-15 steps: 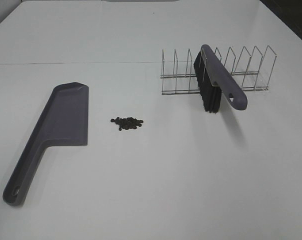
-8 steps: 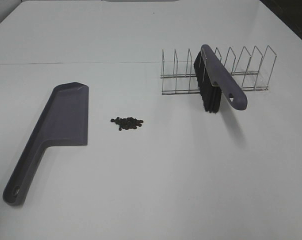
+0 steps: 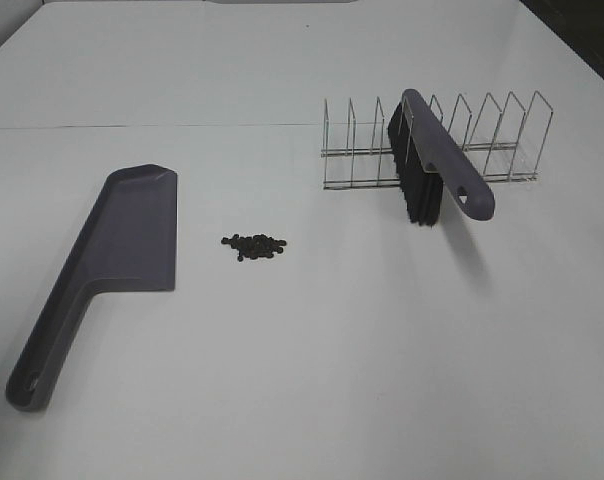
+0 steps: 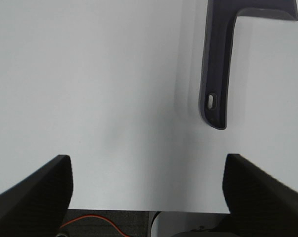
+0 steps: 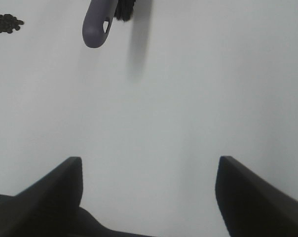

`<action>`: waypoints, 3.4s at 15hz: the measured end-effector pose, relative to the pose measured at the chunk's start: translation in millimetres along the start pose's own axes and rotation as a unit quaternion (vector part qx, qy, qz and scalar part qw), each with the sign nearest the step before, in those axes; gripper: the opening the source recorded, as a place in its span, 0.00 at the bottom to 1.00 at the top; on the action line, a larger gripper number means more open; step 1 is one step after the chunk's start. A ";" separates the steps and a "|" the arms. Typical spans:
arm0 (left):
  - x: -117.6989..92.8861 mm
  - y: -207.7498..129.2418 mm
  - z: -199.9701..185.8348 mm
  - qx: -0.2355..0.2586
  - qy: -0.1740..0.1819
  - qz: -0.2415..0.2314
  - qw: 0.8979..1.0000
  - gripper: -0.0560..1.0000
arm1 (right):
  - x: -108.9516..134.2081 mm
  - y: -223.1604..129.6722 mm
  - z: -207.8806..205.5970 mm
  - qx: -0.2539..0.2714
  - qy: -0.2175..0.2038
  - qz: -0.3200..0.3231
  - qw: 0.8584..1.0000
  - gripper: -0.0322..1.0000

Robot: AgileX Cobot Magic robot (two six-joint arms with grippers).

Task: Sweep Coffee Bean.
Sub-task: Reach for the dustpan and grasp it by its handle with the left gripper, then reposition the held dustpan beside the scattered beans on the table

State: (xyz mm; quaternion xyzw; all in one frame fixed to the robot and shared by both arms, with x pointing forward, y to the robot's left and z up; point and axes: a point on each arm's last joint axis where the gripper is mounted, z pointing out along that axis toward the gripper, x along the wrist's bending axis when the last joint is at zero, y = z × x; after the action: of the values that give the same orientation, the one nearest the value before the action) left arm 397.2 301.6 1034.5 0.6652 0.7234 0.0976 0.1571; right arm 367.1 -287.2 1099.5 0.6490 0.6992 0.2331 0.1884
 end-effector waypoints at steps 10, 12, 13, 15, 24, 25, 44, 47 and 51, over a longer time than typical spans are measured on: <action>-22.4 83.1 91.2 0.091 -0.062 0.015 0.994 0.77 | -0.2 3.3 2.0 -0.009 0.000 0.000 1.000 0.64; -44.7 90.7 111.0 0.101 -0.067 0.040 0.992 0.77 | 0.1 4.9 1.9 -0.018 0.001 0.001 1.000 0.64; -50.1 91.6 116.2 0.103 -0.068 0.039 0.992 0.77 | 0.3 5.3 1.9 -0.020 0.003 0.002 1.000 0.64; -66.4 88.3 145.5 0.138 -0.059 0.015 0.989 0.77 | 2.0 5.8 1.8 -0.022 0.012 0.008 1.000 0.64; -66.9 96.4 201.3 0.176 -0.039 -0.002 0.984 0.77 | 2.1 6.4 1.8 -0.026 0.012 0.008 1.000 0.64; -66.5 95.3 205.1 0.181 -0.038 -0.001 0.983 0.77 | 2.1 6.4 1.8 -0.026 0.012 0.008 1.000 0.64; -96.9 93.2 222.5 0.194 0.029 0.041 0.980 0.59 | 2.1 6.4 1.8 -0.026 0.012 0.008 1.000 0.64; -97.1 93.8 222.5 0.191 0.030 0.033 0.981 0.38 | 2.1 6.4 1.8 -0.026 0.012 0.008 1.000 0.64; -94.9 96.1 223.0 0.181 0.040 0.053 0.981 0.37 | 2.1 6.4 1.8 -0.026 0.013 0.008 1.000 0.64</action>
State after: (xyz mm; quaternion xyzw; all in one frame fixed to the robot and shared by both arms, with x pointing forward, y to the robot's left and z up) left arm 572.6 201.5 869.7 0.7159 0.6982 0.0000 0.0000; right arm 373.2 -284.7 1101.8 0.6468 0.6898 0.2610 0.1943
